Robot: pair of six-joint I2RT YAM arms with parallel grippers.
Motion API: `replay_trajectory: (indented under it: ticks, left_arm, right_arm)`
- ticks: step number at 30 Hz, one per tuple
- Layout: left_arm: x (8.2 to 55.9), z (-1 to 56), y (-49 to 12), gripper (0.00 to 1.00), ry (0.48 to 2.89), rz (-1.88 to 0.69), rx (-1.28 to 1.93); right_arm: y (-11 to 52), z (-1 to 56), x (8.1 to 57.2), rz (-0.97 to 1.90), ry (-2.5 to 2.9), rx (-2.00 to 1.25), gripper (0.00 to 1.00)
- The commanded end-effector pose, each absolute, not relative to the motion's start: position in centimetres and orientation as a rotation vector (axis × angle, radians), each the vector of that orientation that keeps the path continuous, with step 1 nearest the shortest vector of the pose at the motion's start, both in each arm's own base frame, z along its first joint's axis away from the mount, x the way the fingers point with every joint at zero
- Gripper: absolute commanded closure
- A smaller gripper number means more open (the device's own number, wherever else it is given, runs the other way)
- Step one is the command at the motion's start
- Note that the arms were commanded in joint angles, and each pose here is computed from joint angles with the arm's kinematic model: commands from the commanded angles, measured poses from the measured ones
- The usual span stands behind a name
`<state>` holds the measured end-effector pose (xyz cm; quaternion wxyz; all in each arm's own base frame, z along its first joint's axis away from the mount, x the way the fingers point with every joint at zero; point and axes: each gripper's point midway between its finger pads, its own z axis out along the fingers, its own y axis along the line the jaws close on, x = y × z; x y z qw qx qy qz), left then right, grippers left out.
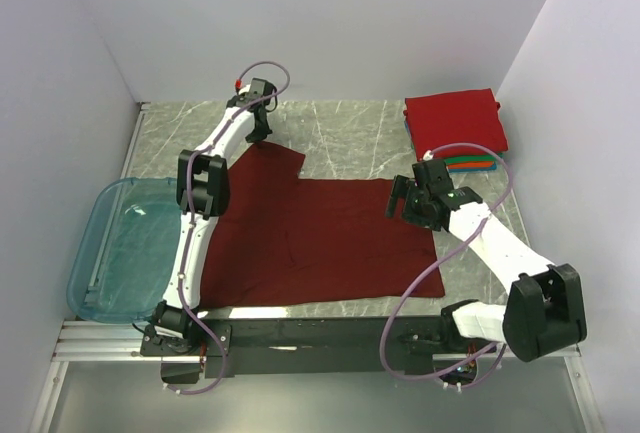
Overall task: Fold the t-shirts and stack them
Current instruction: Fold the tshirt
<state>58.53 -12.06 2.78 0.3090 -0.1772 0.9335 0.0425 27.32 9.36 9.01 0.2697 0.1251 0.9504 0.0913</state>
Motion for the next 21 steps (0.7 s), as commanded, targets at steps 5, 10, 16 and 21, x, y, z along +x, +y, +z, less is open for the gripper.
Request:
replay_trajectory:
  ticks: [5, 10, 16, 21]
  left_arm:
    - [57.5, 4.5, -12.0, 1.0, 2.464, 0.099, -0.397]
    - [57.1, 8.2, -12.4, 1.0, 2.392, 0.076, -0.377]
    - [56.3, 10.3, -12.8, 1.0, 2.357, 0.038, -0.374]
    - [55.5, 10.6, -12.9, 1.0, 2.352, 0.02, -0.384]
  right_arm:
    - [7.1, 11.0, 30.3, 0.091, 2.482, 0.438, 0.01]
    - [5.8, 10.7, 33.6, -0.018, 2.464, 0.563, 0.02]
    - [4.8, 9.3, 38.5, -0.151, 2.47, 0.639, 0.05]
    - [3.7, 7.6, 41.8, -0.272, 2.457, 0.713, 0.1]
